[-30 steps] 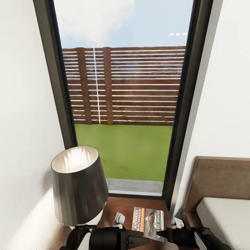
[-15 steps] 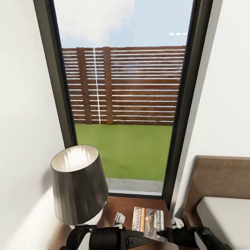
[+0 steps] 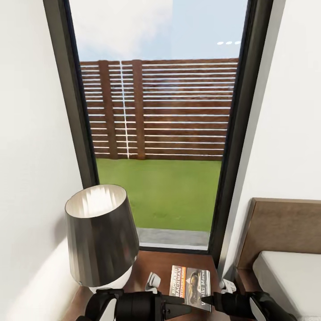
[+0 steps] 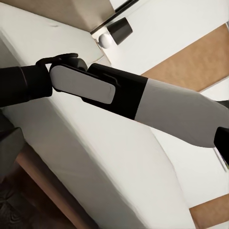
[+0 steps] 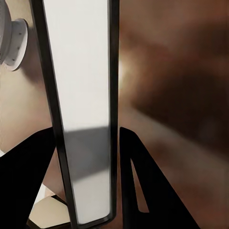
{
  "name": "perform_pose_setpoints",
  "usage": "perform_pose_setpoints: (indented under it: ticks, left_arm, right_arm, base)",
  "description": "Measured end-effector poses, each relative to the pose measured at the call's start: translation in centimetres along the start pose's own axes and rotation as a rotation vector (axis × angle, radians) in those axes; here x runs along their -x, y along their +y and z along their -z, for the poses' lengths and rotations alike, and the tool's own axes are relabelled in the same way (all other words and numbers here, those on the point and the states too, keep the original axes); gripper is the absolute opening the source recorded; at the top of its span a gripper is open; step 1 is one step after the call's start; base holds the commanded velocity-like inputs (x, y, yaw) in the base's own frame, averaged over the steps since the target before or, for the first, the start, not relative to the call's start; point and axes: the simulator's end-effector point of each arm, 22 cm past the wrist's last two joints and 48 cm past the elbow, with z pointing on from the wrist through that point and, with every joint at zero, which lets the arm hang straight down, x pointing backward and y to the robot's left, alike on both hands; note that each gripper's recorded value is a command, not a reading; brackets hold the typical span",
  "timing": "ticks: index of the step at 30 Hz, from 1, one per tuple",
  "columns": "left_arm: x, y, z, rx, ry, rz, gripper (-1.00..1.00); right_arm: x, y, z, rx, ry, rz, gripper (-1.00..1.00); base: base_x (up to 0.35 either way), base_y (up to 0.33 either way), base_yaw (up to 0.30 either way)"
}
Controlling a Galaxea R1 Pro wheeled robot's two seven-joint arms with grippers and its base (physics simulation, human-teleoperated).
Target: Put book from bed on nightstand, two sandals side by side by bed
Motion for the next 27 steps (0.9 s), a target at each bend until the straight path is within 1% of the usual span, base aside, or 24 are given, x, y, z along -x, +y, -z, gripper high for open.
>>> perform_pose_setpoints:
  ticks: [2,12,27]
  left_arm:
    - [0.0,0.0,0.0,0.0,0.0,0.0,1.0]
    - [-1.4,1.5,-0.1,0.0,0.0,-0.002,1.0]
    - [-1.5,1.4,-0.1,-0.005,0.002,-0.002,1.0]
  right_arm:
    - [0.0,0.0,0.0,0.0,0.0,0.0,-1.0]
    - [-1.1,-1.3,-1.3,-0.001,0.0,0.002,-1.0]
    - [-1.1,-1.3,-1.3,0.0,-0.001,0.001,-1.0]
  base:
    - [0.0,0.0,0.0]
    - [0.0,0.0,0.0]
    - [0.0,0.0,0.0]
